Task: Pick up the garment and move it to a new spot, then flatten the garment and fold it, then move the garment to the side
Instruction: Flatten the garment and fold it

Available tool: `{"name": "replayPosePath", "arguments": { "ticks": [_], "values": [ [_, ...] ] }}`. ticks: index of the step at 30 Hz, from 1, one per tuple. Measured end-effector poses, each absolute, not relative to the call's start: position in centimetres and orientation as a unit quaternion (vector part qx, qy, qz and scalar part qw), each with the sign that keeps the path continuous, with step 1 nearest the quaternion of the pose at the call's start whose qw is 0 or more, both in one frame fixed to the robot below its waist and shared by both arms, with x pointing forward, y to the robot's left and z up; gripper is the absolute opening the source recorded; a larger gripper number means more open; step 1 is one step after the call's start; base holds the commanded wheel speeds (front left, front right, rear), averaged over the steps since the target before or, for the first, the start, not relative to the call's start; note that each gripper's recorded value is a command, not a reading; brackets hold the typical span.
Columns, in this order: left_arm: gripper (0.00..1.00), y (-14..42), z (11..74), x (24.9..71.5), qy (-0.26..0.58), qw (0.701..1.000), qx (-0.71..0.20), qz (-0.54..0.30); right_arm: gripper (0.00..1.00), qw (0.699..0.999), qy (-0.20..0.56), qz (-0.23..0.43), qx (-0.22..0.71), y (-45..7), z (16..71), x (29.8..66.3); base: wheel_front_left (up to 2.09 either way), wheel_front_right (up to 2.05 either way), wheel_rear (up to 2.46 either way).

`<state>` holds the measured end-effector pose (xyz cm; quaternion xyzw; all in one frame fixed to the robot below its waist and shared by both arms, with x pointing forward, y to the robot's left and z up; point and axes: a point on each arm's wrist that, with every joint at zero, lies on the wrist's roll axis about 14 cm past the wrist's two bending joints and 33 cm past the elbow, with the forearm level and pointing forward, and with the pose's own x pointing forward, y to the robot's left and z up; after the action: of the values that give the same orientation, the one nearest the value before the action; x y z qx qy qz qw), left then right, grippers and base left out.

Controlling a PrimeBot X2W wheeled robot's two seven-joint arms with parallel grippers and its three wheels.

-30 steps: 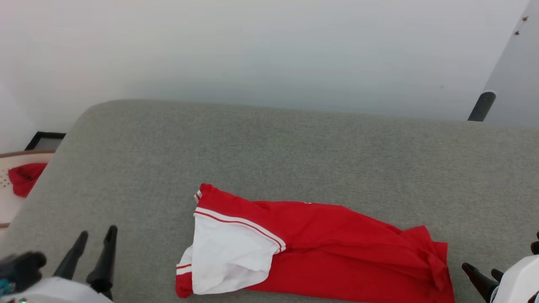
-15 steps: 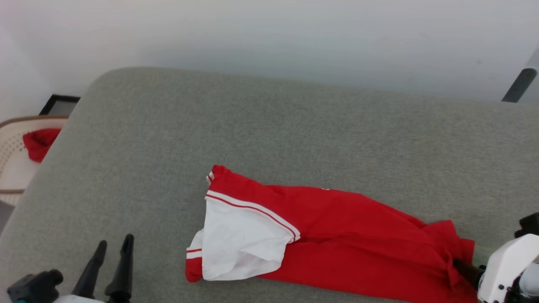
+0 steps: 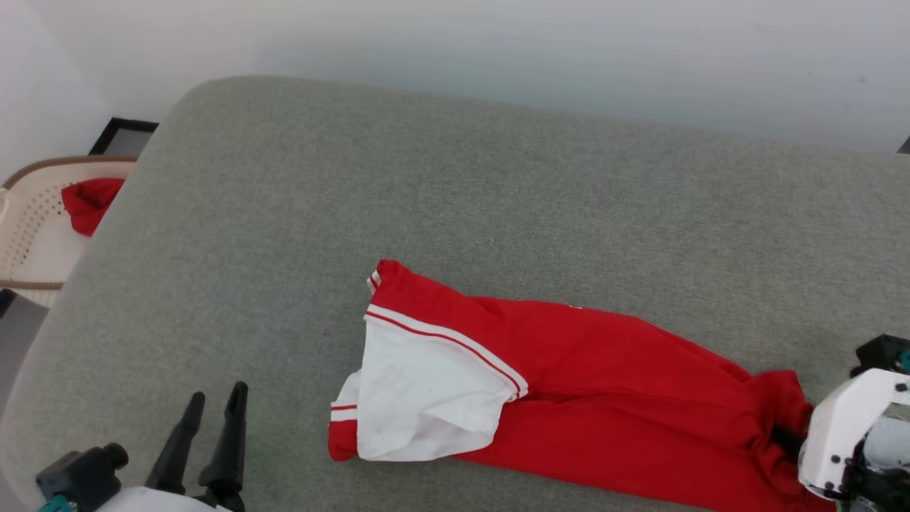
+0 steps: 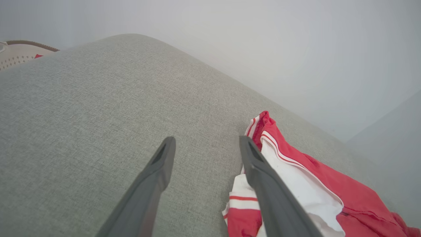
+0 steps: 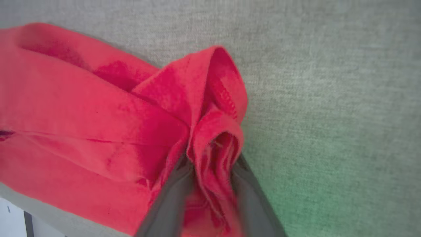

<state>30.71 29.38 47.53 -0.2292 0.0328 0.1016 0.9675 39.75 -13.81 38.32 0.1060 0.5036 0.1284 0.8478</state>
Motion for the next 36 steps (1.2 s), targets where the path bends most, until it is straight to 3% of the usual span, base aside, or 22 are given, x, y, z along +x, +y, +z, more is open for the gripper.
{"name": "replayPosePath", "arguments": {
  "ticks": [14, 30, 36],
  "values": [
    [1.00, 29.6, 47.8, 31.0, 0.015, 0.964, -0.243, 0.109, 0.00, 0.857, 0.488, 0.129, 0.101, -14.8, 39.2, 41.4, 0.00, 0.00, 0.00],
    [1.00, 28.9, 48.0, 30.9, 0.012, 0.965, -0.244, 0.093, 0.00, 0.885, 0.457, 0.007, 0.094, -25.1, 41.8, 42.3, 0.00, 0.00, 0.00],
    [1.00, 28.9, 47.9, 30.4, 0.015, 0.965, -0.246, 0.093, 0.00, 0.894, 0.434, 0.037, 0.104, -23.4, 43.5, 42.5, 0.00, 0.00, 0.00]
  ]
}}
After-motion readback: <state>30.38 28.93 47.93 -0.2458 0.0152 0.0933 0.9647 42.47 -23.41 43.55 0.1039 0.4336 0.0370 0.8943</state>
